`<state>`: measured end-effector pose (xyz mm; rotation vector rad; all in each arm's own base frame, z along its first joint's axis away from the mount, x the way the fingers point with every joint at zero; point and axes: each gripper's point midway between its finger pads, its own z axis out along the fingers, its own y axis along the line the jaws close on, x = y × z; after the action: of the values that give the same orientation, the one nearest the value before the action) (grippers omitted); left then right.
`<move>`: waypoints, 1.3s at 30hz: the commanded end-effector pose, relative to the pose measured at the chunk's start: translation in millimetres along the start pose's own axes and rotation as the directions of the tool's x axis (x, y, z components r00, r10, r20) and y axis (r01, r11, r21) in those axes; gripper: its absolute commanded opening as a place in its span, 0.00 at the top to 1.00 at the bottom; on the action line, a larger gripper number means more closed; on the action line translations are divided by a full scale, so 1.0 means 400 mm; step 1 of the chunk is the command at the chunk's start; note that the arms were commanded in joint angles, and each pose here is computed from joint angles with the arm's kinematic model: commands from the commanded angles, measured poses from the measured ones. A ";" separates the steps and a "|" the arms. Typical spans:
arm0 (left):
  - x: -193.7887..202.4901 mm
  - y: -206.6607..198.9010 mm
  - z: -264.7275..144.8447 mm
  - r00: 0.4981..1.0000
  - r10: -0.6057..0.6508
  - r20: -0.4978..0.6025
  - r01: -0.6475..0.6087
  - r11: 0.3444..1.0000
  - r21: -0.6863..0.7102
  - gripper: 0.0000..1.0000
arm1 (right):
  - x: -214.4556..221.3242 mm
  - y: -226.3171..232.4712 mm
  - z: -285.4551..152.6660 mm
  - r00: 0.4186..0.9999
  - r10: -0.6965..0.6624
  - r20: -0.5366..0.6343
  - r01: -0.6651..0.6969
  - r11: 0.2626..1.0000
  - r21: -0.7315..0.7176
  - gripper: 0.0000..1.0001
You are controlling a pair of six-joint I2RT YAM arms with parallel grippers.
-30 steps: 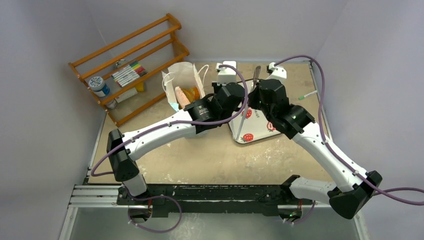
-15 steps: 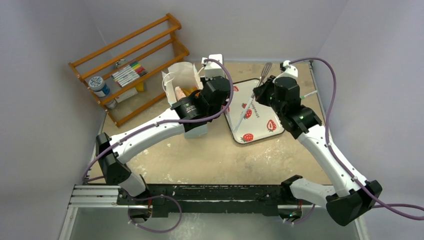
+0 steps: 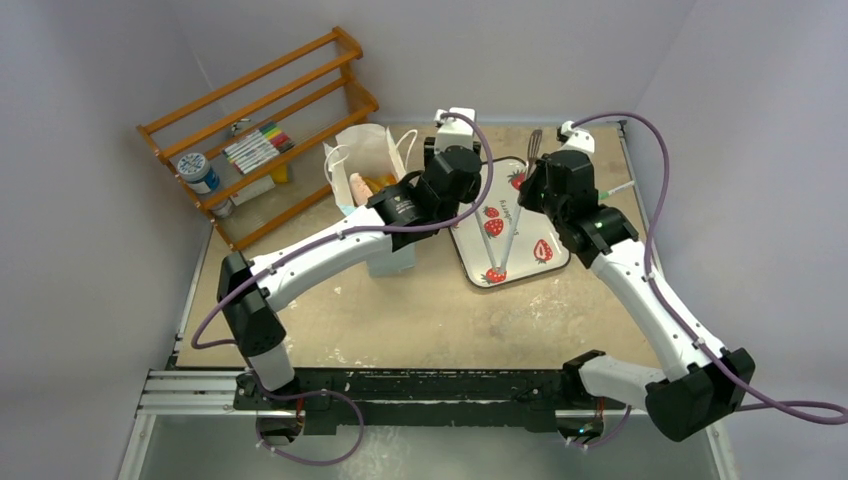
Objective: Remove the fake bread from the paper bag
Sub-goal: Pick up the clamp from the container, then place the clamp in the container.
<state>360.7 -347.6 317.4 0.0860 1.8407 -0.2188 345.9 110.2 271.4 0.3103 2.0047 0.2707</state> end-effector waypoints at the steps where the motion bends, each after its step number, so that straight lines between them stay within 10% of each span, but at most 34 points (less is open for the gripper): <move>1: -0.116 0.052 0.016 0.995 -0.006 0.095 0.012 0.997 -0.073 0.49 | -0.013 -0.070 0.004 0.995 -0.096 0.003 0.095 0.989 0.115 1.00; 11: -0.178 0.060 -0.001 0.987 -0.042 0.156 0.055 0.995 -0.079 0.33 | 0.060 -0.086 0.083 0.980 -0.174 -0.100 0.187 0.972 0.140 1.00; 32: -0.225 0.146 -0.123 0.973 -0.108 0.205 0.127 0.989 -0.079 0.32 | 0.255 -0.079 0.350 0.904 -0.269 -0.331 0.310 0.948 0.075 1.00; 39: -0.201 0.156 -0.126 0.977 -0.100 0.188 0.118 0.989 -0.085 0.32 | 0.257 -0.088 0.398 0.901 -0.270 -0.340 0.318 0.944 0.092 0.75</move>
<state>353.7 -281.1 384.2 -0.0580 1.7047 -0.1714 413.2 114.8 75.2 0.0381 2.4683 -0.0614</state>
